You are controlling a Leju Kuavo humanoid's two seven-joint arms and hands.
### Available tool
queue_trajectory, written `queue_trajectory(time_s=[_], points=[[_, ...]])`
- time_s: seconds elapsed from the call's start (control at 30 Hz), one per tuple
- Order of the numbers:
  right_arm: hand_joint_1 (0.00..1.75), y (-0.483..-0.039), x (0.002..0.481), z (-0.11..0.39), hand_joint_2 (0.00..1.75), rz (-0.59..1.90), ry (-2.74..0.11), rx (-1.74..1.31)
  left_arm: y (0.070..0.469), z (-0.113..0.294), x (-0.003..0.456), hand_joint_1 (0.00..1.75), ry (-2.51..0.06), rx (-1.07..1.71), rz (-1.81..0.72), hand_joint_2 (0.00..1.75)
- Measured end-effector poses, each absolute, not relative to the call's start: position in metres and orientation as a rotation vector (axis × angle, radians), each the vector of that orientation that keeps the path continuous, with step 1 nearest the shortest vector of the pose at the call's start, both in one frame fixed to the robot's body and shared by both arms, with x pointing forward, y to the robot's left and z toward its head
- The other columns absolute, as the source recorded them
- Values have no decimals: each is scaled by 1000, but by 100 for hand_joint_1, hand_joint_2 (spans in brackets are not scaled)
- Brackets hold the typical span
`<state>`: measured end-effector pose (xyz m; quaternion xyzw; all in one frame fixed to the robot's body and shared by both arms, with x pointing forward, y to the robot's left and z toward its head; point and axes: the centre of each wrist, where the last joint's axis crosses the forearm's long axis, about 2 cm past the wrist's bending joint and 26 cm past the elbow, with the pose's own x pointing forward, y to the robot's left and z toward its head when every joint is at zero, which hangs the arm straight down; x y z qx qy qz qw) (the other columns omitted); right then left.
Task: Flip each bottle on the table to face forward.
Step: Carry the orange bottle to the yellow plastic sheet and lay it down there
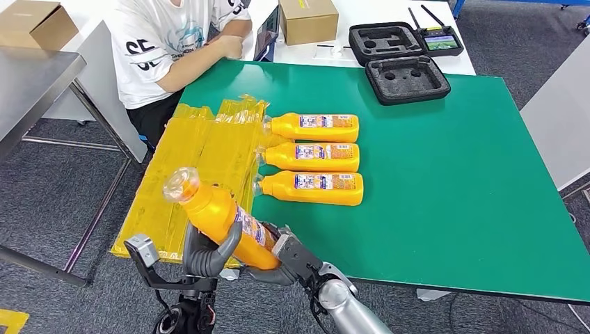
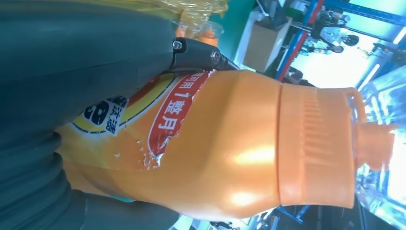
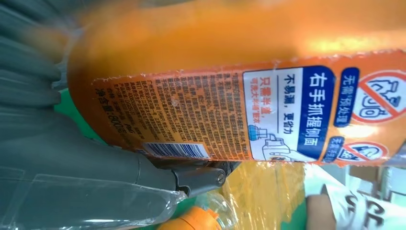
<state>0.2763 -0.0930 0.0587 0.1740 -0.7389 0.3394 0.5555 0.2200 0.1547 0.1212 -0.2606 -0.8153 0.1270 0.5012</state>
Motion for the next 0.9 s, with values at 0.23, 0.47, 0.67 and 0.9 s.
queue_trajectory(time_s=[0.23,0.47,0.67,0.9], points=[[28,-88,285,73,175,743,-1815,388,152,129,232,175,-1997,-643,288,175],[28,-85,286,77,175,738,-1832,389,151,128,234,175,-1993,-644,281,175],[28,-85,286,77,175,737,-1836,390,151,127,234,175,-1991,-646,279,175],[0,-85,287,78,0,715,-1858,378,150,127,234,175,-1995,-646,279,175]])
